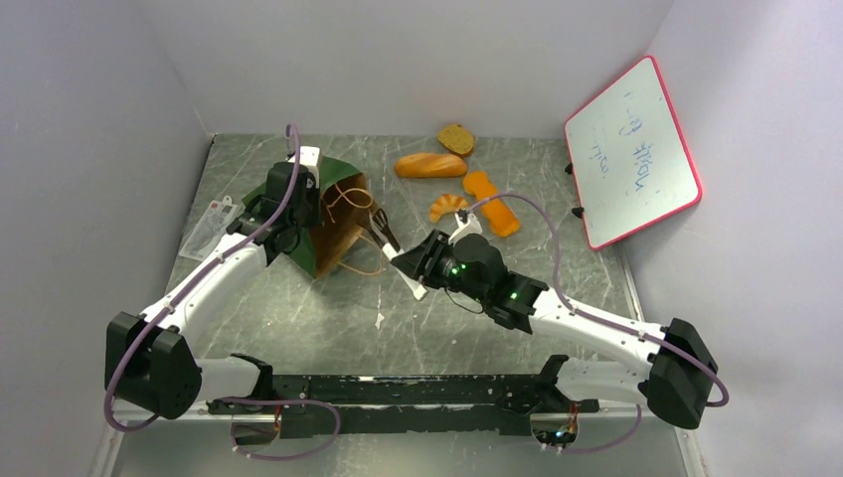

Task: Take the fake bread out of the paper bag
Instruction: Take out the fake bread from the paper bag.

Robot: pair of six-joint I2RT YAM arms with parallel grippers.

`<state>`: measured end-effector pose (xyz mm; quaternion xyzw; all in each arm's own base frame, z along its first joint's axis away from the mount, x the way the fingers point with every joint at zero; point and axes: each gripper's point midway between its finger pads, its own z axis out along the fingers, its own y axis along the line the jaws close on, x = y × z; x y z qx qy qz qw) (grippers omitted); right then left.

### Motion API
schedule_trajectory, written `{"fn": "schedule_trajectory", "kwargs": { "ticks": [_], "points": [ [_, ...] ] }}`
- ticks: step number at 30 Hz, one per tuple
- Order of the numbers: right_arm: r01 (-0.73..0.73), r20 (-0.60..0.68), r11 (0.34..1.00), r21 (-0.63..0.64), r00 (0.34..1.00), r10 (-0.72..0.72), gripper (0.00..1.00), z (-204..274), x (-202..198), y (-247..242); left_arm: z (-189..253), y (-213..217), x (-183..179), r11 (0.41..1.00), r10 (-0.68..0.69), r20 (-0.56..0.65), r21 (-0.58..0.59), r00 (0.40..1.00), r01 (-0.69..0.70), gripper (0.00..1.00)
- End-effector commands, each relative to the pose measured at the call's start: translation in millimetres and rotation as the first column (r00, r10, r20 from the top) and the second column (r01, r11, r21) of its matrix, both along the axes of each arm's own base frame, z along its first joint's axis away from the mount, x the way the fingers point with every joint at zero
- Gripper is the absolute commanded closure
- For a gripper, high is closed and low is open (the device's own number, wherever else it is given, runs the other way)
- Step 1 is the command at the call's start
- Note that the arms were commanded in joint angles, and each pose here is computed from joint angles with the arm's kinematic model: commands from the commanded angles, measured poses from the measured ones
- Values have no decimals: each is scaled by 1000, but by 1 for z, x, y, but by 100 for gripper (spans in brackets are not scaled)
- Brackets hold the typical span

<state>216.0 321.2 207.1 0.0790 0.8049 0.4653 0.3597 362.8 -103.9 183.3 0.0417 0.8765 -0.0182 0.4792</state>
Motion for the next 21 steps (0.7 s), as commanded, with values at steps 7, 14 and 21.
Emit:
{"fn": "schedule_trajectory", "kwargs": {
  "ticks": [7,14,21],
  "points": [
    [8,15,1000,-22,1000,-8,55,9,0,-3,11,0,7,1000,11,35,-4,999,-11,93],
    [9,10,1000,-26,1000,-8,55,18,-10,-15,9,-1,12,1000,13,38,-2,999,-13,93],
    [-6,24,1000,-26,1000,7,55,34,-17,-19,6,-4,13,1000,6,39,-15,999,-5,93]
  ]
}}
